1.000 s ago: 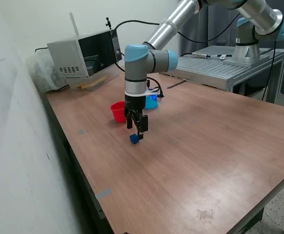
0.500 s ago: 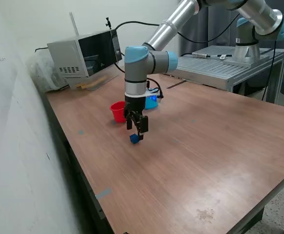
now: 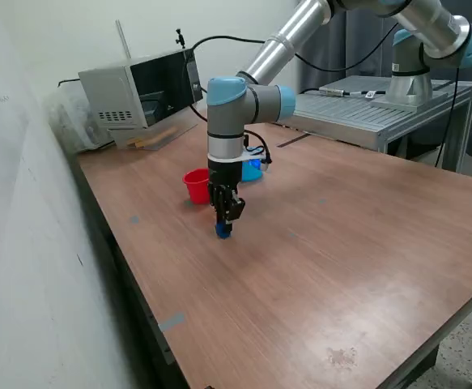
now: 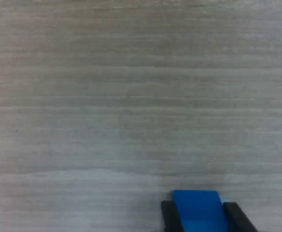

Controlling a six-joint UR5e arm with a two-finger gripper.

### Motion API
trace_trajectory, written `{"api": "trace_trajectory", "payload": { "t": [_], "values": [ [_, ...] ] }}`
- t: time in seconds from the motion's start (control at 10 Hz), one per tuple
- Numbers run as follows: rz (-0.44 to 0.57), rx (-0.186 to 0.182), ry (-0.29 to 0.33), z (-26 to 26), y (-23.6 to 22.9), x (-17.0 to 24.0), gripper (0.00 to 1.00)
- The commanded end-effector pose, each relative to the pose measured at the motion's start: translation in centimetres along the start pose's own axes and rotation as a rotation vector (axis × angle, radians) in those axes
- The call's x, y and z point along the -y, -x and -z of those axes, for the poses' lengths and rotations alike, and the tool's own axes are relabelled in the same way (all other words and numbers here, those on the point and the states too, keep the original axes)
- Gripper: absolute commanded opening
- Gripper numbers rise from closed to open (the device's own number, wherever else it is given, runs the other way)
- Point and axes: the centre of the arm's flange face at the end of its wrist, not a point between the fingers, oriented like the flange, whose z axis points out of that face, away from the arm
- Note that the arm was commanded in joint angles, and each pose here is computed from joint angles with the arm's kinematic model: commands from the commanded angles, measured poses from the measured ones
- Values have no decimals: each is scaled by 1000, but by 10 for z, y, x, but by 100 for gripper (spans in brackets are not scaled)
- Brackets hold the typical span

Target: Place red objects in the red bin, and blue objects in the blue bin.

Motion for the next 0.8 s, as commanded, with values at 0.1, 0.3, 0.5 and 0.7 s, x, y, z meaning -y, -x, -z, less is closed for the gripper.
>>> {"api": "trace_trajectory", "payload": {
  "t": [0.1, 0.3, 0.5, 0.7],
  "values": [
    [18, 0, -4, -1, 0, 1, 0],
    [40, 4, -3, 1, 1, 0, 0],
    [54, 8, 34, 54, 3, -1, 0],
    [60, 16, 71, 151, 18, 26, 0]
  ]
}}
